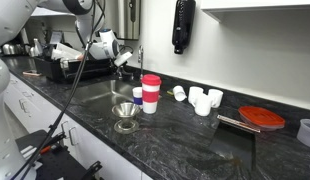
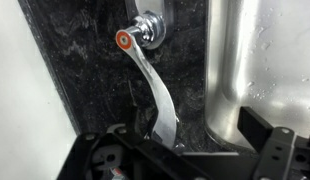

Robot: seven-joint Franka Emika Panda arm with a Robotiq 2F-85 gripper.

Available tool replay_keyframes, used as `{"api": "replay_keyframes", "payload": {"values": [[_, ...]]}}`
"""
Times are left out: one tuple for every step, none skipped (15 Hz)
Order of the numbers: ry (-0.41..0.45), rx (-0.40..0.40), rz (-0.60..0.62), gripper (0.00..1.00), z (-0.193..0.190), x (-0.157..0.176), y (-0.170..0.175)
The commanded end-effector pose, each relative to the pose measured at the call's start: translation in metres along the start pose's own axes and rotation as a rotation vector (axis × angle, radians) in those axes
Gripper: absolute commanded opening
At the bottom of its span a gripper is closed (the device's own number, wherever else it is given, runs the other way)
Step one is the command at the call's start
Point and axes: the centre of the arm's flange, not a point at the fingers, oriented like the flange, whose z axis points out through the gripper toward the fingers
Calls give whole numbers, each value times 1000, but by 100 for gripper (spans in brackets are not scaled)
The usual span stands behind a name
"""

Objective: Push the left faucet handle forwards

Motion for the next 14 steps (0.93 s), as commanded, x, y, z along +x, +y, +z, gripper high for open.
{"api": "replay_keyframes", "payload": {"values": [[-89, -20, -9, 100, -14, -6, -1], [-109, -28, -12, 100, -16, -9, 1], [-124, -31, -12, 100, -18, -11, 2], [-134, -32, -10, 100, -21, -11, 4], [-134, -27, -8, 100, -24, -10, 5], [-125, -12, -5, 100, -25, -8, 4], [-124, -1, -1, 100, -27, -6, 4], [-118, 13, 1, 100, -28, -3, 2], [-92, 36, 1, 100, -30, 1, -1], [-60, 54, 17, 100, -32, 5, -4], [-36, 77, 41, 100, -34, 9, -7], [-25, 97, 57, 100, -36, 13, -11], [-14, 110, 69, 100, -39, 16, -14], [-3, 121, 78, 100, -43, 19, -16]]}}
